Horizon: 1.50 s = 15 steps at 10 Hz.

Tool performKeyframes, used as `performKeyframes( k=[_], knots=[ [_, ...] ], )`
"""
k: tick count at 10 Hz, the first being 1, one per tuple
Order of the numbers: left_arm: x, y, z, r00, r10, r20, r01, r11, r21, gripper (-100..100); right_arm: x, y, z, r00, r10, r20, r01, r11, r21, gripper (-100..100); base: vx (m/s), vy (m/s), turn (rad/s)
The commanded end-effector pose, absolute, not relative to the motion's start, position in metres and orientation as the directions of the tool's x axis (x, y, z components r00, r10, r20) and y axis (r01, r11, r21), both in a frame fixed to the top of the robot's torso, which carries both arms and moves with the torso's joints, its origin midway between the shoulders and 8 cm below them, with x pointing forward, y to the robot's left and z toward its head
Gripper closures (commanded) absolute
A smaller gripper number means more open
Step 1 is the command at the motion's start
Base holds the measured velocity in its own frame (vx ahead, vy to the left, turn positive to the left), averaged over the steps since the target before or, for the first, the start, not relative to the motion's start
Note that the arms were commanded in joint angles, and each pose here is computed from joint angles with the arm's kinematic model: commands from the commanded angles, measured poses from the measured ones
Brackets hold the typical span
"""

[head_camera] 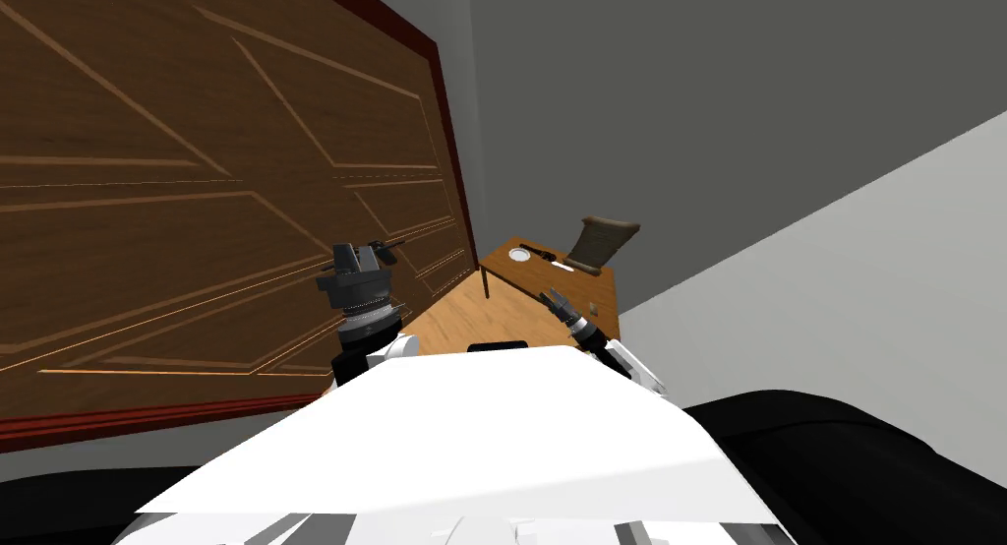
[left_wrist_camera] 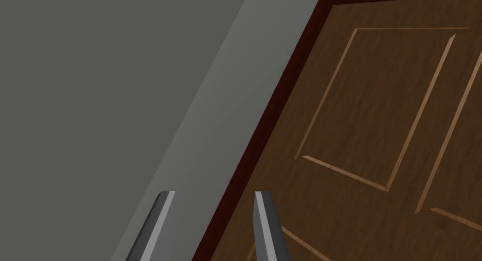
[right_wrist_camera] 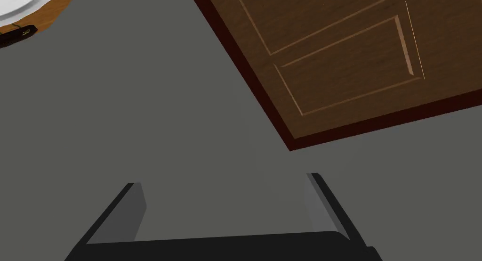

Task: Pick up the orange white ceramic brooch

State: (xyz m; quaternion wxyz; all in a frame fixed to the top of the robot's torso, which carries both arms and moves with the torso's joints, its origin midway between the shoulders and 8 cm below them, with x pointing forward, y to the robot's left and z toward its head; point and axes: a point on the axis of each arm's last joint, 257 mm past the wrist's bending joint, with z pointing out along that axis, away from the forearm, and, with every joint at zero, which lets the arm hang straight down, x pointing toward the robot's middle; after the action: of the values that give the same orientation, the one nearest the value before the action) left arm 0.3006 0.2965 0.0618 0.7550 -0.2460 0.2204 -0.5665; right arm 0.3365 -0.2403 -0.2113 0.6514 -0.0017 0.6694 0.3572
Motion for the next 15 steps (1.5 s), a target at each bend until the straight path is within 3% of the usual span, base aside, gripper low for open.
performKeyframes(
  k=[1,5,10,15],
  knots=[
    [0.301,0.296,0.062,0.261,-0.964,-0.054,0.747,0.237,-0.621,0,0.333,-0.248,-0.230,-0.172,0.408,-0.896,-0.463,0.770,0.440,-100,-0.042,0.006,0.129],
    [0.301,0.296,0.062,0.261,-0.964,-0.054,0.747,0.237,-0.621,0,0.299,-0.266,-0.303,-0.276,0.138,-0.951,-0.505,0.821,0.266,-100,-0.045,-0.006,0.303],
    [0.301,0.297,0.062,0.261,-0.964,-0.054,0.747,0.237,-0.621,0,0.279,-0.290,-0.343,-0.328,0.011,-0.944,-0.508,0.841,0.186,-100,-0.025,-0.016,0.114],
    [0.301,0.297,0.062,0.261,-0.964,-0.054,0.747,0.237,-0.621,0,0.226,-0.330,-0.407,-0.397,-0.276,-0.875,-0.597,0.802,0.018,-100,-0.035,-0.030,0.267]
  ],
)
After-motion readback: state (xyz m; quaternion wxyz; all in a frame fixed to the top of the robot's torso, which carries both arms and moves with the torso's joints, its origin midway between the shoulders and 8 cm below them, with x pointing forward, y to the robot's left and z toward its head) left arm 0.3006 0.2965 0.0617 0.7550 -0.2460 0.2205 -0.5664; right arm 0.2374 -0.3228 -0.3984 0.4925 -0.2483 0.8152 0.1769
